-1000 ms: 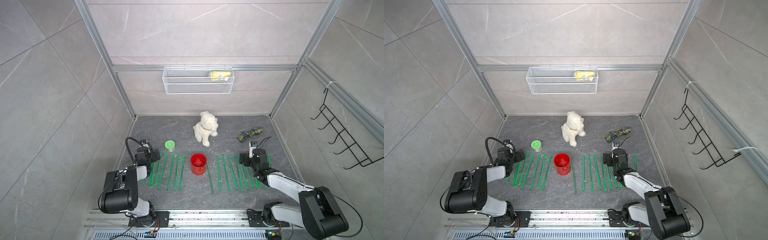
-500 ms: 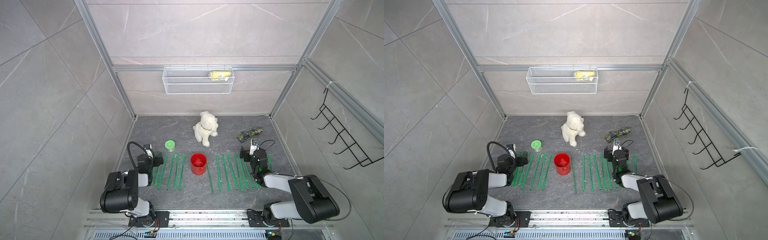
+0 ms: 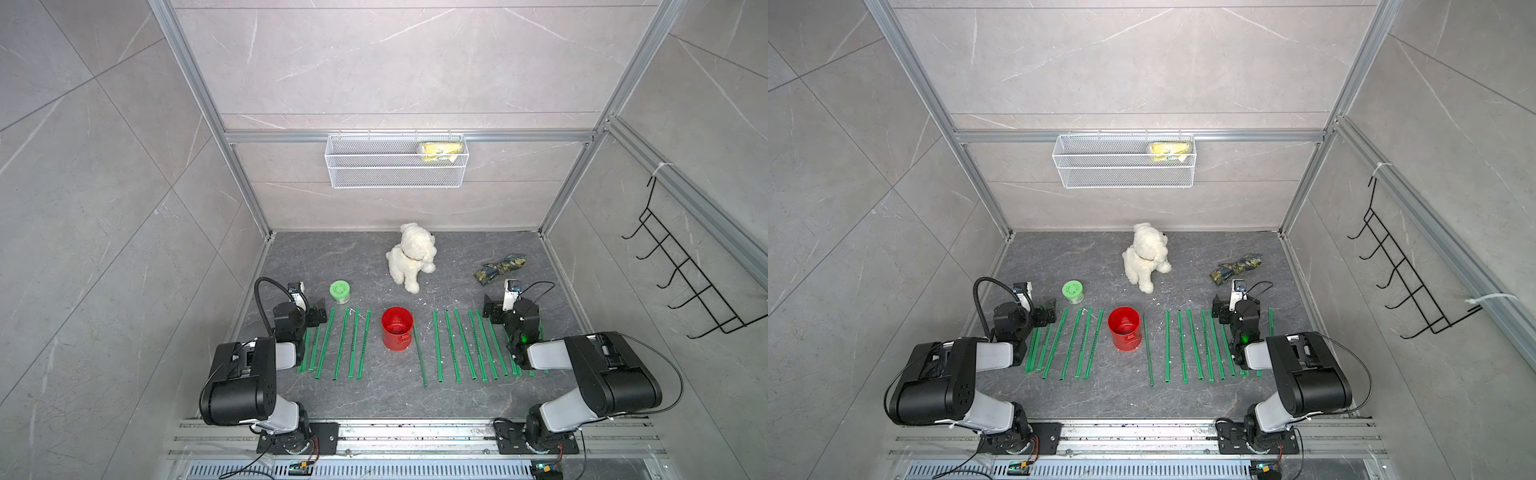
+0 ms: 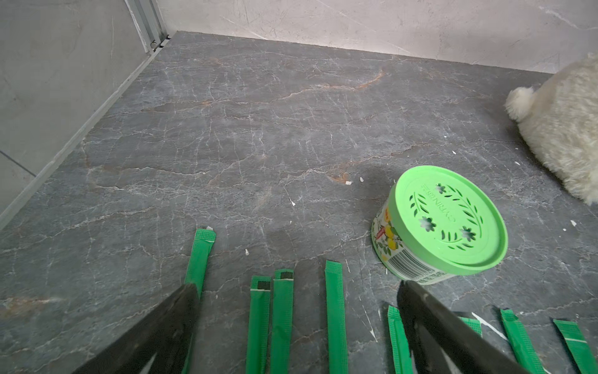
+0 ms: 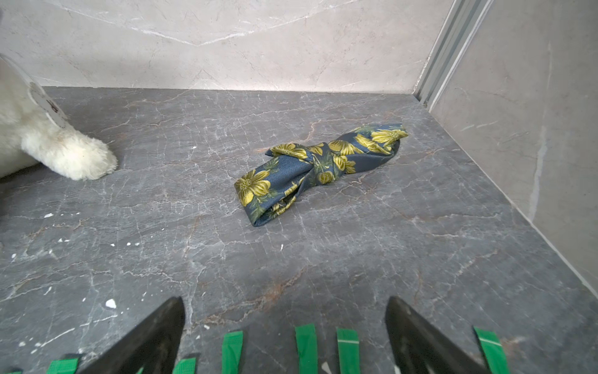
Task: Take the straws out of the storage container
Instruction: Reset both arms
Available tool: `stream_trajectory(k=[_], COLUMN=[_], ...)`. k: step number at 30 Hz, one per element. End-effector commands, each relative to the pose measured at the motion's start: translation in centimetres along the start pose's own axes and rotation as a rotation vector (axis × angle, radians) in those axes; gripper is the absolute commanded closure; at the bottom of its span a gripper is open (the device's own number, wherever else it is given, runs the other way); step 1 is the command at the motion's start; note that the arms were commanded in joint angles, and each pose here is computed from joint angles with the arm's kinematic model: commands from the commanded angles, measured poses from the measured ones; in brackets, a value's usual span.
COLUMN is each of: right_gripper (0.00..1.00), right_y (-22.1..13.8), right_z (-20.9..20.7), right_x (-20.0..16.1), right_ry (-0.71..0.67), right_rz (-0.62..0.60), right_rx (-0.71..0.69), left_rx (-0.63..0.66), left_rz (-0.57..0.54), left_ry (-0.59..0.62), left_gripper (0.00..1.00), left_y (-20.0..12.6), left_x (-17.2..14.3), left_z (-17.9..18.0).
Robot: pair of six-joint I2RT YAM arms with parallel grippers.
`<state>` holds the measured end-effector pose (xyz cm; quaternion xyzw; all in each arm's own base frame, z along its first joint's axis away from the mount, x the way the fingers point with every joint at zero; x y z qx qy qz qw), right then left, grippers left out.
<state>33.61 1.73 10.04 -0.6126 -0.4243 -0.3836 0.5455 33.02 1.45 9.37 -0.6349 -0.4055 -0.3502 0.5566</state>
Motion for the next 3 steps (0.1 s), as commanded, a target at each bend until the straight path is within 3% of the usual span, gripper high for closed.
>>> stream_trajectory(k=[1,3], right_gripper=[0.0,0.0], right_y=[0.14,0.14], right_z=[0.21,0.24], right_x=[1.17,1.19], right_ry=[0.011,0.012], right_rz=[-0.041,-0.041], right_rx=[0.018,0.019], left_rx=[0.02,0.021], left_rz=[-0.043,-0.043], left_ry=[0.015,0.015], left_gripper=[0.0,0.0], left_y=[0.37,0.35], left_x=[1.38,1.41], left_z=[0.21,0.24])
Point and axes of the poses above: each gripper's point midway between its finger pads, its own y axis out along the fingers, its own z axis along the line the jaws close on, x = y × z, the point moved 5 cm from there along -y, back along the fingers, and after that the axes turned 4 degrees about -y, right-handed, at the moved point
